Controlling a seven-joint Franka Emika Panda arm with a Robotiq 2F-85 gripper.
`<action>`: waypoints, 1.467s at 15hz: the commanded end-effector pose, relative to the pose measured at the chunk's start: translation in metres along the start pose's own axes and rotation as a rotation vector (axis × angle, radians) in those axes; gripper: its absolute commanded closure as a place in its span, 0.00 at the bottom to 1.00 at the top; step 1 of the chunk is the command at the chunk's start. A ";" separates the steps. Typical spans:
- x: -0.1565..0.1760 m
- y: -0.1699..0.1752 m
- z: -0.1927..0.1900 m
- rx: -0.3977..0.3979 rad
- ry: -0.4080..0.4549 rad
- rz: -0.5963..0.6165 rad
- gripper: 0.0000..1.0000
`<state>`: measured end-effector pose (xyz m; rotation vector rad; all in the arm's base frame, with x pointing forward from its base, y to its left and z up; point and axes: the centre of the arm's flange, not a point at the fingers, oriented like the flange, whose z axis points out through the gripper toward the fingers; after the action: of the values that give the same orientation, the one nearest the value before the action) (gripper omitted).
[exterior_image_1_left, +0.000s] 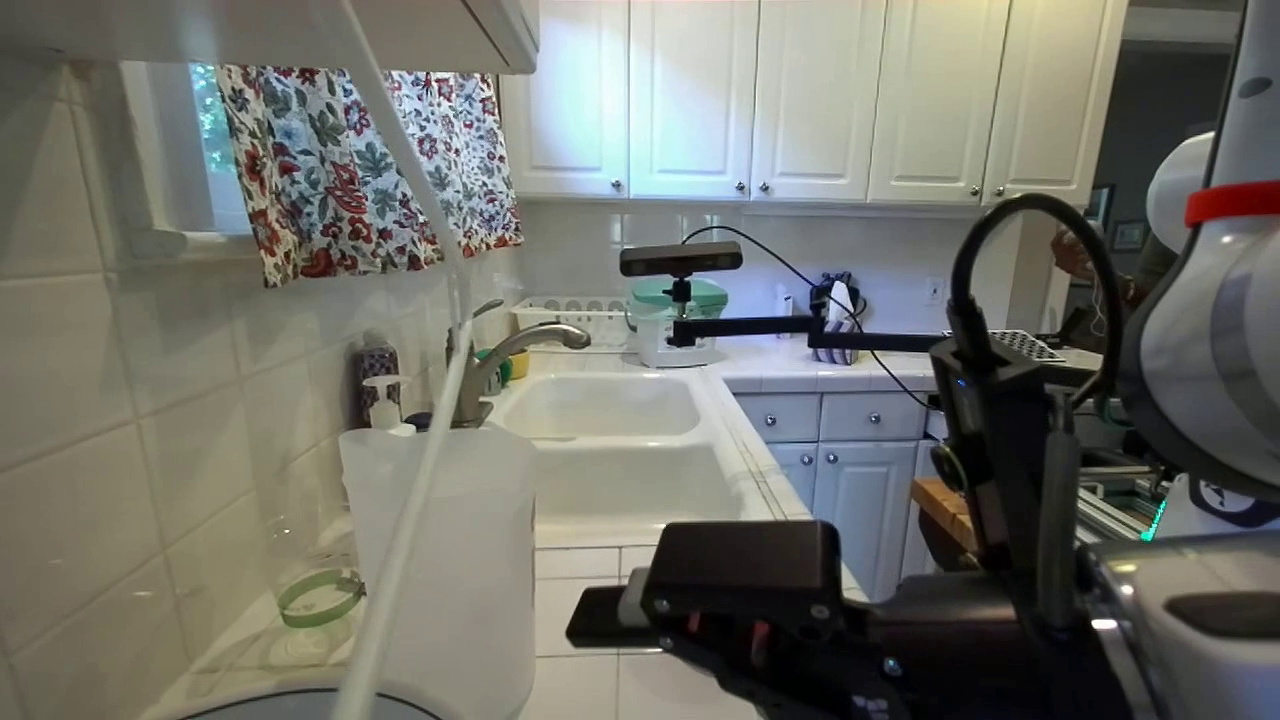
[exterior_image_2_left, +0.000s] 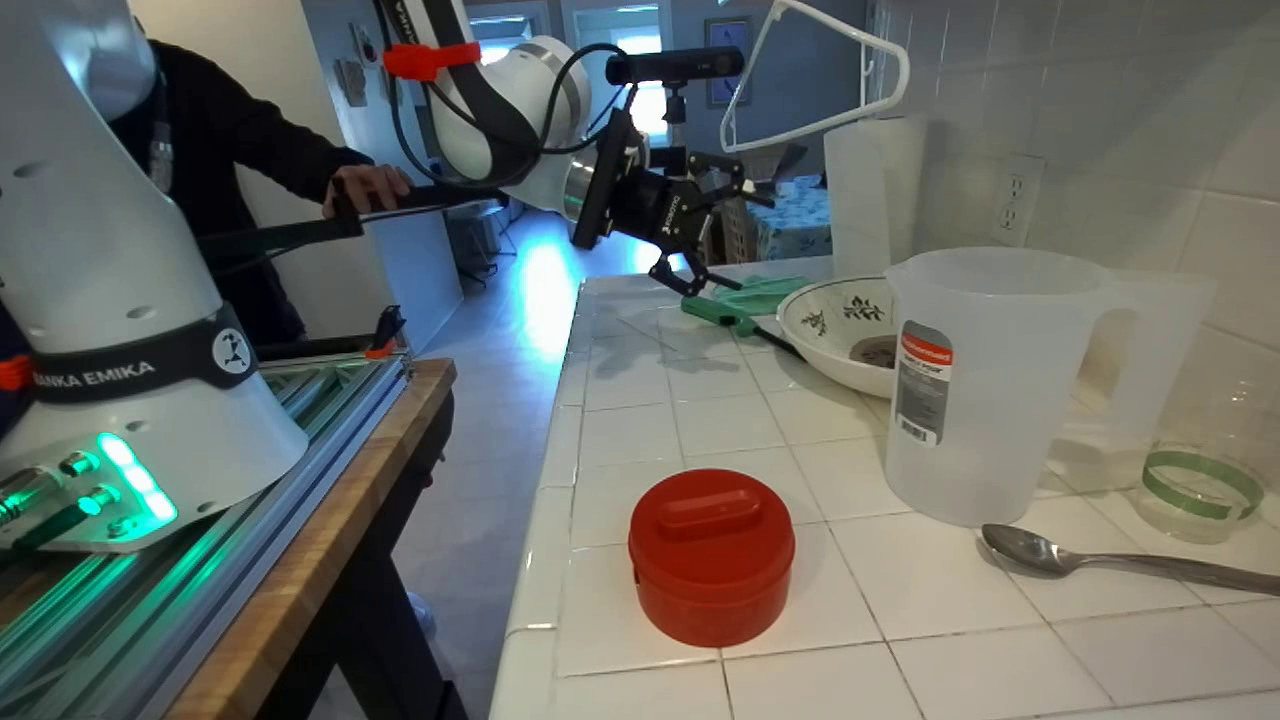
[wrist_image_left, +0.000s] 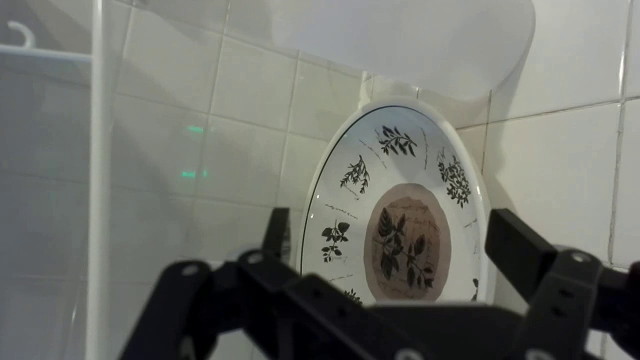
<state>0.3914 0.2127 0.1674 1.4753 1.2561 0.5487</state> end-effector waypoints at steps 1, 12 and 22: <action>0.000 -0.002 0.000 0.004 0.000 -0.003 0.00; 0.001 -0.003 0.000 0.005 0.001 -0.004 0.00; -0.002 -0.004 0.000 -0.008 -0.015 0.134 0.00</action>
<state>0.3877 0.2113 0.1561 1.5290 1.2245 0.5697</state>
